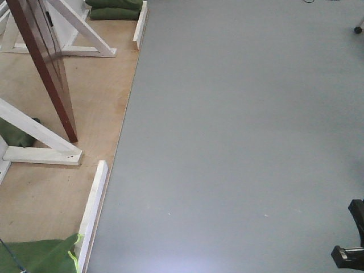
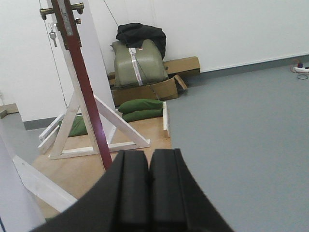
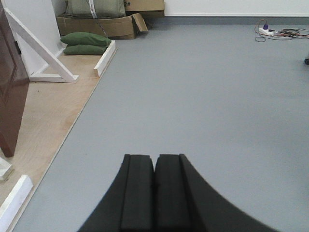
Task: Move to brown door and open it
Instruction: 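Drive the base forward along the platform toward the brown door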
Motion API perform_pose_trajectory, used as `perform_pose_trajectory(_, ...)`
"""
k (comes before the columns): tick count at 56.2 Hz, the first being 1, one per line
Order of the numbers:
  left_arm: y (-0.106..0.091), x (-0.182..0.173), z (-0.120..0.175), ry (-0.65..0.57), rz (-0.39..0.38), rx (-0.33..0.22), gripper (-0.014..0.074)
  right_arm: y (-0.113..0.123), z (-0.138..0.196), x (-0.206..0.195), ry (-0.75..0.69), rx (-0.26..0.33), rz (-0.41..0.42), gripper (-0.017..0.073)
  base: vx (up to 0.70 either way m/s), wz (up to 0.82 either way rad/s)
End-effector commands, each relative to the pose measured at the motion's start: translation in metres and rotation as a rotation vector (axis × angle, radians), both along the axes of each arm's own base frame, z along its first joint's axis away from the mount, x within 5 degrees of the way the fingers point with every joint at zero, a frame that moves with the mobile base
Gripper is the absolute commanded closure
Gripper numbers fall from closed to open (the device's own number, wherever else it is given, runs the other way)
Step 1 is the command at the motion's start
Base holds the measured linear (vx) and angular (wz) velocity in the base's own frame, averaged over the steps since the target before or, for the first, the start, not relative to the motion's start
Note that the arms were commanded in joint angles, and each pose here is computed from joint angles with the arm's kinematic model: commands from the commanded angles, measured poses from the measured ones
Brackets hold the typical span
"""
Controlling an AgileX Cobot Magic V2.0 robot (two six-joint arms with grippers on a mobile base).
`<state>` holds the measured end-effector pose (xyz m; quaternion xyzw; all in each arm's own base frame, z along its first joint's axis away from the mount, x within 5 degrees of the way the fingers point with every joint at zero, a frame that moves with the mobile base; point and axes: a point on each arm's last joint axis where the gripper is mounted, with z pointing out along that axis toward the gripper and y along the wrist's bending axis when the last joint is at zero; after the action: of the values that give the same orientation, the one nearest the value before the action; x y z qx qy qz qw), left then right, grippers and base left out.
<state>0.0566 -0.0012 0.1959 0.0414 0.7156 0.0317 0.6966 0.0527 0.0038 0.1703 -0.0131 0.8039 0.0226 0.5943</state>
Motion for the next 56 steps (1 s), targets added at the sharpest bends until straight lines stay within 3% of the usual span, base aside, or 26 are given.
perform_pose_trajectory(1, 0.0011, -0.0020, 0.0133, -0.106, 0.012, -0.013, 0.0600, -0.0006, 0.0055, 0.0016, -0.078, -0.007, -0.005, 0.0559, 0.29, 0.03)
perform_pose_trajectory(56, 0.0011, -0.0020, 0.0133, -0.106, 0.012, -0.013, 0.0600, -0.0006, 0.0055, 0.0016, -0.078, -0.007, -0.005, 0.0559, 0.35, 0.05)
